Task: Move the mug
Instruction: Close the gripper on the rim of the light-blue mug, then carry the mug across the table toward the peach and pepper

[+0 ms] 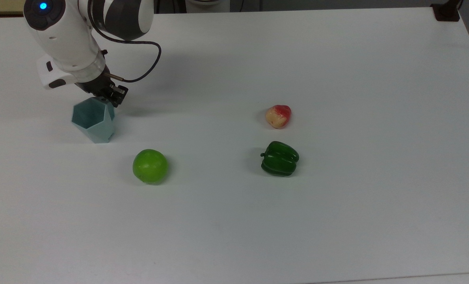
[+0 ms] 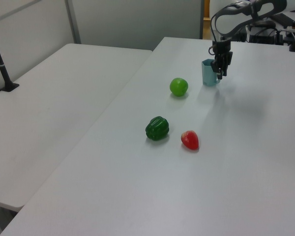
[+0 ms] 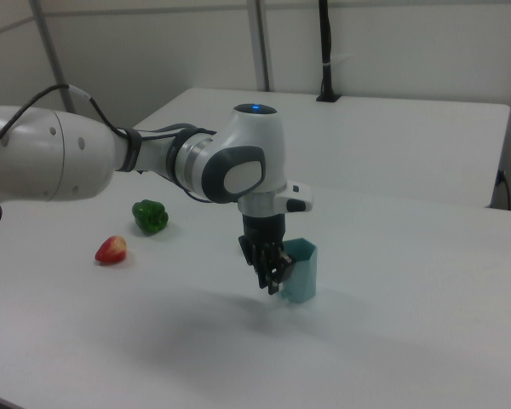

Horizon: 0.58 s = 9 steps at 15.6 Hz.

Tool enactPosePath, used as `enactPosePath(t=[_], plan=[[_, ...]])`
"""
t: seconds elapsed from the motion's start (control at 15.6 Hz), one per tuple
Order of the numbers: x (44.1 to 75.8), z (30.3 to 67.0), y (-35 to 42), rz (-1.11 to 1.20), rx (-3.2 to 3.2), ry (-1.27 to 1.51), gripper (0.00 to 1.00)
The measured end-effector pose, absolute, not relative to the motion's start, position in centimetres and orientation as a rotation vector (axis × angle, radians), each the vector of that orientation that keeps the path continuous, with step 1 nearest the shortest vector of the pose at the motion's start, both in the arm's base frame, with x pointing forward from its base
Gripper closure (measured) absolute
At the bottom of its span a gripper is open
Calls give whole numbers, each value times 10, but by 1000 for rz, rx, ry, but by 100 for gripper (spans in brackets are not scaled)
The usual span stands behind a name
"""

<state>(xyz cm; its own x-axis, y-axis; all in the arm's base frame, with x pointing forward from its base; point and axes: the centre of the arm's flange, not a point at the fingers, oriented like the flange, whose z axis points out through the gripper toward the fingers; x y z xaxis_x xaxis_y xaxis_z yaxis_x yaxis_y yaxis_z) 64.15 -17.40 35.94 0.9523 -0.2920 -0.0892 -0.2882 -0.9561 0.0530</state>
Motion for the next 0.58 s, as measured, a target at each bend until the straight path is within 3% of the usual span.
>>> enactPosePath(t=[0.06, 0.58], plan=[[642, 360, -174, -148, 3065, -456, 76], [645, 379, -179, -90, 3061, -466, 76]])
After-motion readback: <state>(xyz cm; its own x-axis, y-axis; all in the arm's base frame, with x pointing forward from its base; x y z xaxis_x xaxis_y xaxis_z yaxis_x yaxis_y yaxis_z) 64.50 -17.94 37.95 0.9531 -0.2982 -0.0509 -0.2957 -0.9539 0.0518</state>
